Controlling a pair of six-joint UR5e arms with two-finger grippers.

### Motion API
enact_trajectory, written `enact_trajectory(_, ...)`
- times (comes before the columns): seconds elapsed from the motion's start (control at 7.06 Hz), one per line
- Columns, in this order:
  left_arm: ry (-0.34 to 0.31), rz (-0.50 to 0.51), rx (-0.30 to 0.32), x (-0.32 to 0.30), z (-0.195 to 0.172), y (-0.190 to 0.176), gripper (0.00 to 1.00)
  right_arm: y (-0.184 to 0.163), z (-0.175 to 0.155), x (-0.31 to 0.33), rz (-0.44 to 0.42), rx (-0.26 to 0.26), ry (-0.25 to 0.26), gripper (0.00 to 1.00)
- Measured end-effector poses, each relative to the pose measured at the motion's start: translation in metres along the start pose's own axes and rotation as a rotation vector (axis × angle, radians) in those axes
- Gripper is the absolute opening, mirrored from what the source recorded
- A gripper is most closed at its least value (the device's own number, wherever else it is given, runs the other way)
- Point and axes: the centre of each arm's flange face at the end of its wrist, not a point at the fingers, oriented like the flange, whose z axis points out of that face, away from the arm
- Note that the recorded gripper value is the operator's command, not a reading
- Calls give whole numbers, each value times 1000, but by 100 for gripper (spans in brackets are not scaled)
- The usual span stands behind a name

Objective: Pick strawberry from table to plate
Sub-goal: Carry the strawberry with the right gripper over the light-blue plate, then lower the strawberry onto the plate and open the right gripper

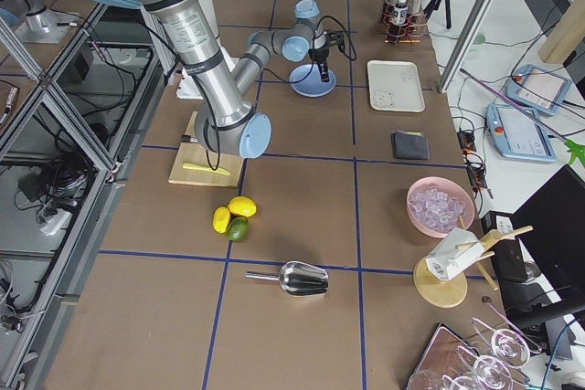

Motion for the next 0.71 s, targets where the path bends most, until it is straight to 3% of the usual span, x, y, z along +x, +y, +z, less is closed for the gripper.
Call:
enact_trajectory(0.28, 0, -1, -2, 0, 0, 0, 100, 18, 30, -43, 3, -6, 47, 0)
enact_trajectory(0.71, 2, -3, -8, 0, 2, 1, 100, 38, 53, -54, -8, -6, 87, 1)
